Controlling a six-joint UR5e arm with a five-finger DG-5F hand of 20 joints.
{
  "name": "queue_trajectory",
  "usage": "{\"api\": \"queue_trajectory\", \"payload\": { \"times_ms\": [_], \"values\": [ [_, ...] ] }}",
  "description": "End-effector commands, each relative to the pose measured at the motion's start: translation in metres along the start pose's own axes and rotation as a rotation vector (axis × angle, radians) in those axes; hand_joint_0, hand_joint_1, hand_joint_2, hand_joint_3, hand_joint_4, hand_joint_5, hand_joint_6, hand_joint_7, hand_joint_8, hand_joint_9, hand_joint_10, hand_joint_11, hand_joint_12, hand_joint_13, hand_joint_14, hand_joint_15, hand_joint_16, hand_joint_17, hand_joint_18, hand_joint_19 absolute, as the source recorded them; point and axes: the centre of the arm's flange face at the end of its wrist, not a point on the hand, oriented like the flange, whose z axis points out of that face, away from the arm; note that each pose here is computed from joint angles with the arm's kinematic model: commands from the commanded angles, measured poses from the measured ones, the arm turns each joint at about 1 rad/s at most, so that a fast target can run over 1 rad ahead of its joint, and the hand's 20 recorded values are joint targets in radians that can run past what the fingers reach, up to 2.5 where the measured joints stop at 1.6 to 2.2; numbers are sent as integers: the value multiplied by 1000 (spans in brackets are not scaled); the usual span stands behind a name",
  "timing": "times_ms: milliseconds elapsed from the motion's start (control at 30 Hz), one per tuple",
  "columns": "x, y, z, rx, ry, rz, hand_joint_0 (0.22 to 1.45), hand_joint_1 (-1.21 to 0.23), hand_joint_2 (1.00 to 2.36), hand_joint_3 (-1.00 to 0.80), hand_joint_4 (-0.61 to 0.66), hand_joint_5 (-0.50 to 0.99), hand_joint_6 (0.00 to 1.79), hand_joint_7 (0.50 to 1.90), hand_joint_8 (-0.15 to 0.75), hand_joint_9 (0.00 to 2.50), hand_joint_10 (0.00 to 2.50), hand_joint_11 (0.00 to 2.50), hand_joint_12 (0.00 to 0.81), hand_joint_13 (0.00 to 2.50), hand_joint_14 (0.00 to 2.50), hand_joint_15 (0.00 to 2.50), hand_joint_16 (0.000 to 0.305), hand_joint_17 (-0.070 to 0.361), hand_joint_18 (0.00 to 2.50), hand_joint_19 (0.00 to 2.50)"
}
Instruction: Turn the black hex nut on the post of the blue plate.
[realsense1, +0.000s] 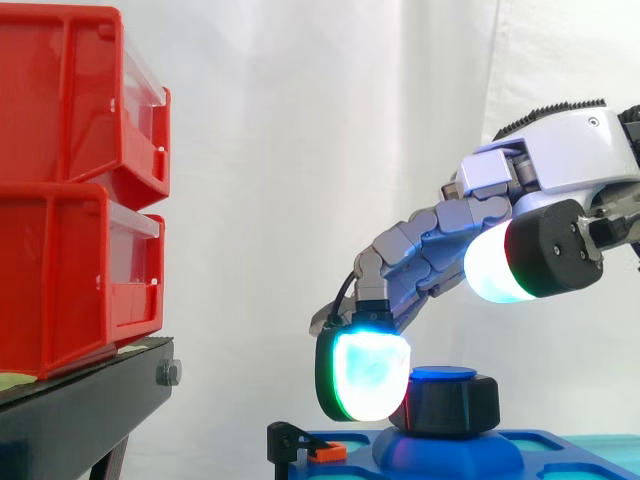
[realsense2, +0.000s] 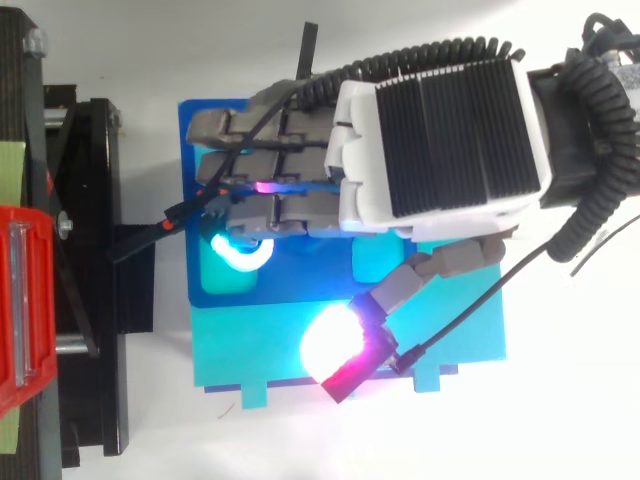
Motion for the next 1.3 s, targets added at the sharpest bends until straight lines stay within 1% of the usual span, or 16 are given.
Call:
{"api": "queue_trajectory", "payload": {
  "times_ms": [0,200,233,300,367,400,433,500,533,567,600,633,700,900,933,1267],
  "values": [
    [-2,-5,-2,-4,0,-2,490,-248,1000,-500,327,-149,504,970,276,398,0,0,355,264,0,16,54,121,331,374],
    [-1,-11,-4,0,-1,-5,491,-248,1000,-500,327,-149,504,968,275,402,0,0,354,265,0,24,54,121,331,375],
    [-3,-10,-4,-3,-5,-8,491,-248,1000,-500,321,-149,504,971,276,401,0,0,354,265,0,23,54,121,330,374],
    [-3,-12,-5,-5,-3,-10,490,-248,1000,-500,327,-149,504,969,276,400,0,0,355,265,0,17,54,121,329,374],
    [1,-15,-6,-9,2,-10,491,-247,1000,-500,325,-149,504,967,276,402,0,0,354,265,0,20,54,121,330,374],
    [1,-15,-6,-9,2,-10,491,-247,1000,-500,320,-149,504,970,277,399,0,0,355,265,0,24,54,121,330,375],
    [6,-18,-7,-9,2,-9,491,-247,1000,-500,323,-149,504,968,276,400,0,0,355,266,0,17,54,121,334,374],
    [12,-22,-7,-13,-9,-10,491,-247,1000,-500,325,-149,504,967,277,400,0,0,354,266,0,20,54,121,330,375],
    [15,-24,-6,-27,-33,-14,490,-247,1000,-500,326,-149,504,968,277,401,0,0,355,265,0,20,54,121,330,374],
    [14,-24,-6,-30,-40,-16,491,-248,1000,-500,321,-150,504,965,276,401,0,0,355,267,0,20,54,121,329,374],
    [16,-26,-6,-29,-38,-15,491,-248,1000,-500,328,-150,504,966,276,400,0,0,355,266,0,20,53,120,328,375],
    [14,-25,-6,-31,-44,-16,491,-248,1000,-500,325,-150,504,966,276,400,0,0,355,266,0,20,54,120,328,375],
    [13,-27,-6,-28,-46,-18,491,-248,1000,-500,325,-150,504,967,277,401,0,0,355,266,0,20,54,120,333,374],
    [13,-27,-6,-28,-48,-18,491,-248,1000,-500,320,-150,504,963,276,400,0,0,354,266,0,20,53,120,323,374],
    [15,-28,-6,-28,-45,-18,491,-248,1000,-500,323,-150,504,966,276,400,0,0,354,267,0,20,53,120,324,374],
    [12,-32,-8,-24,-51,-28,491,-247,1000,-500,327,-150,504,965,277,401,0,0,354,267,0,17,54,121,336,374]
  ]
}}
